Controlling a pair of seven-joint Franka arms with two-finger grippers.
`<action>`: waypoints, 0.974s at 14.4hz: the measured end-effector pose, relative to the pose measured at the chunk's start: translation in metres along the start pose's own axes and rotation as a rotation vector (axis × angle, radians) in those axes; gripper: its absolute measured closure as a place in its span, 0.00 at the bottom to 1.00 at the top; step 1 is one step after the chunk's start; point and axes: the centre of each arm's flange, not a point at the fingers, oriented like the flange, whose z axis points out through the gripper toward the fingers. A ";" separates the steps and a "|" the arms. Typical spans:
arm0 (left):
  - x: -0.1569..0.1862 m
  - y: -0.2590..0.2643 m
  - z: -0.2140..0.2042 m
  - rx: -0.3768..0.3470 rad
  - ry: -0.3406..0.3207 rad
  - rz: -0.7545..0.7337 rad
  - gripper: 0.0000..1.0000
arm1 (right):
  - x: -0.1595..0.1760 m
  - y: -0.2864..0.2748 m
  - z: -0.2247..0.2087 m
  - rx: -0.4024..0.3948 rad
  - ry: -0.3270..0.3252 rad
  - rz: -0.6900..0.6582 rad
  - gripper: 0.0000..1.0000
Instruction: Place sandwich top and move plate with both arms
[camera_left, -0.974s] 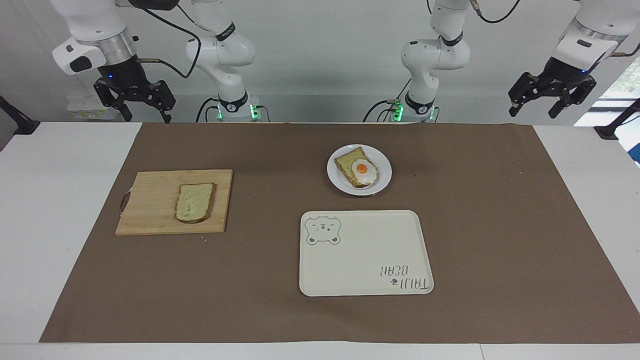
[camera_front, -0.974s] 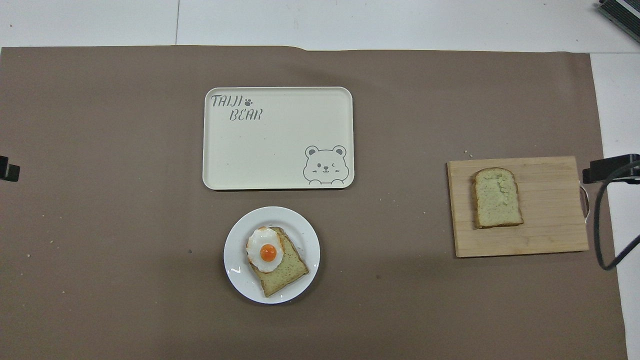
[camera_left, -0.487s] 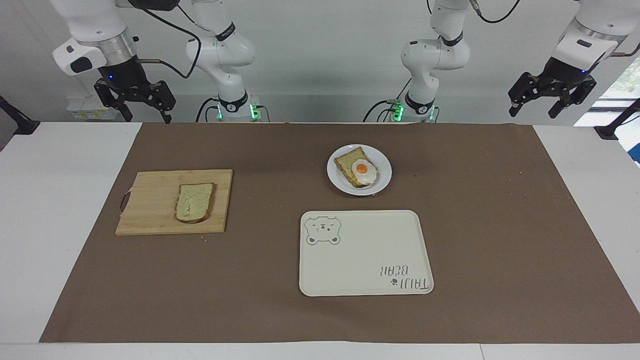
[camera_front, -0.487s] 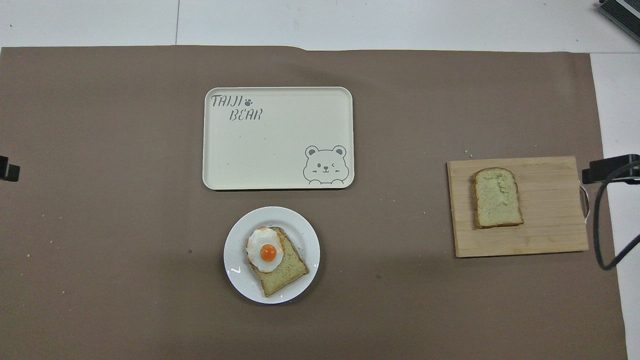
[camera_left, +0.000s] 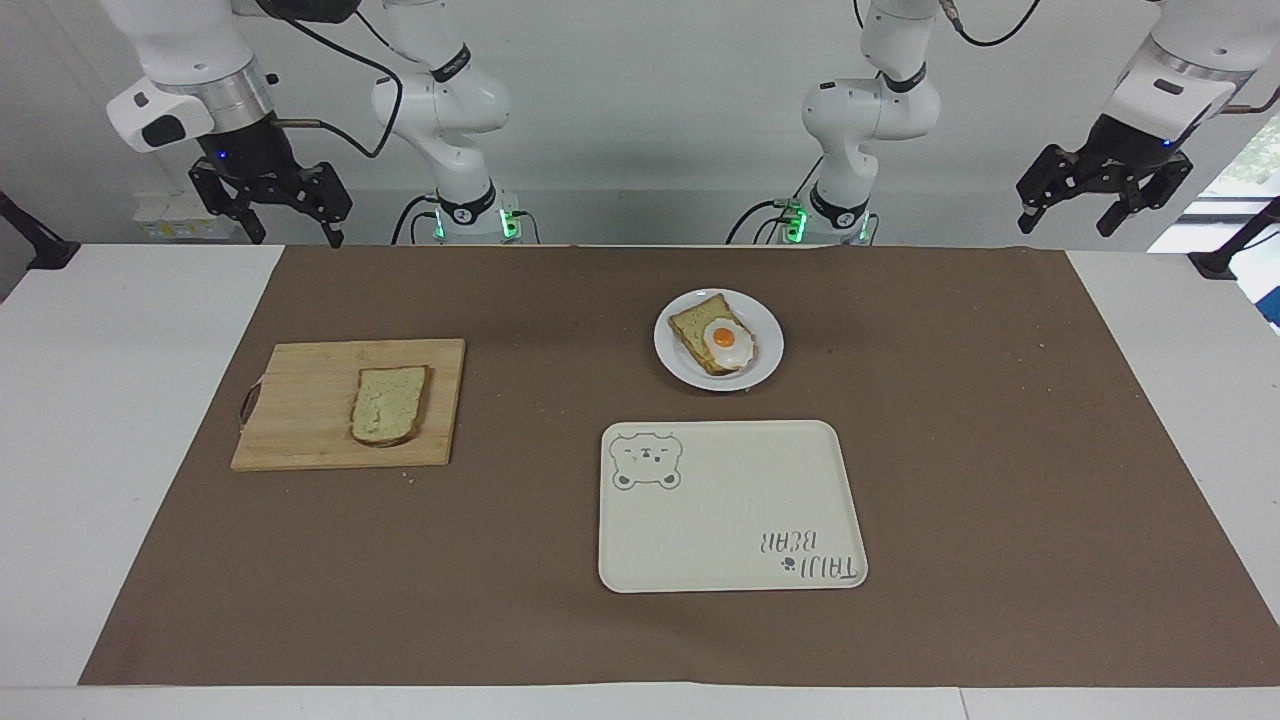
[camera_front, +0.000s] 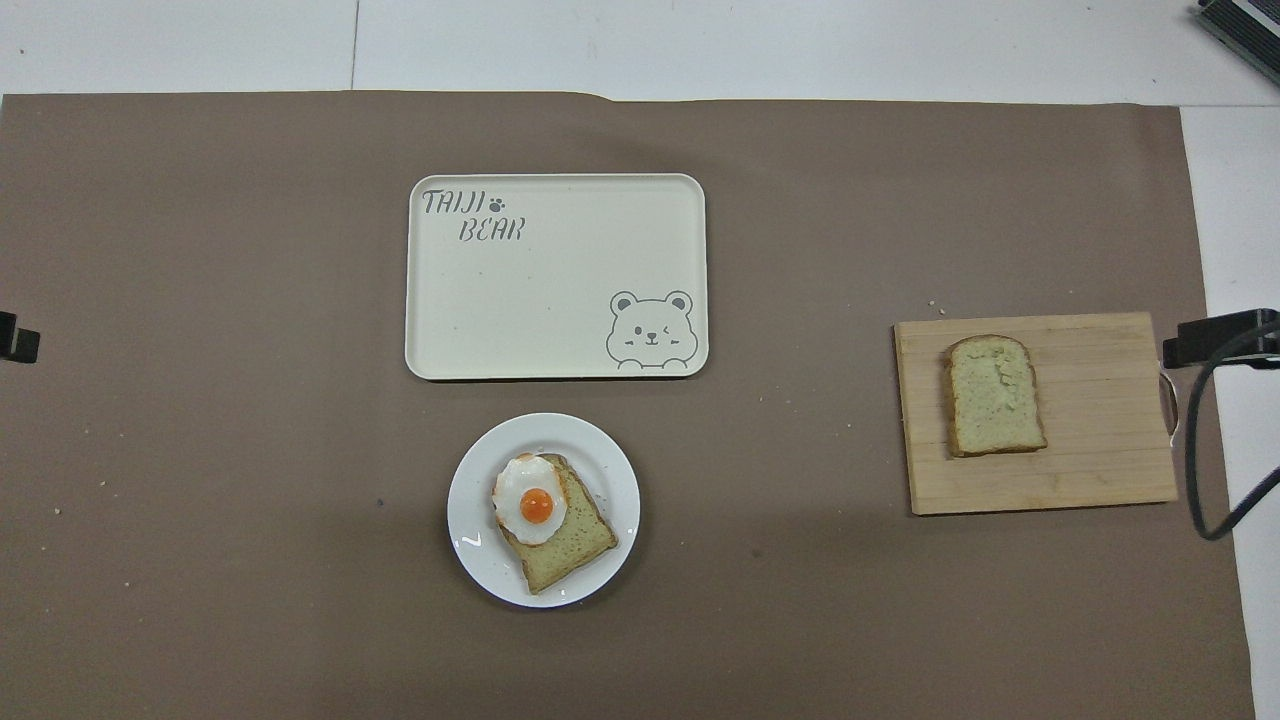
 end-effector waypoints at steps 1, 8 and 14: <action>0.000 0.000 0.000 0.000 0.000 0.000 0.00 | 0.000 0.000 0.001 0.000 -0.003 0.000 0.00; 0.000 0.000 0.000 0.000 0.000 0.000 0.00 | 0.004 0.000 0.014 0.000 0.013 -0.001 0.00; 0.000 0.000 0.000 0.000 0.000 0.000 0.00 | 0.004 0.001 0.015 0.000 0.015 0.001 0.00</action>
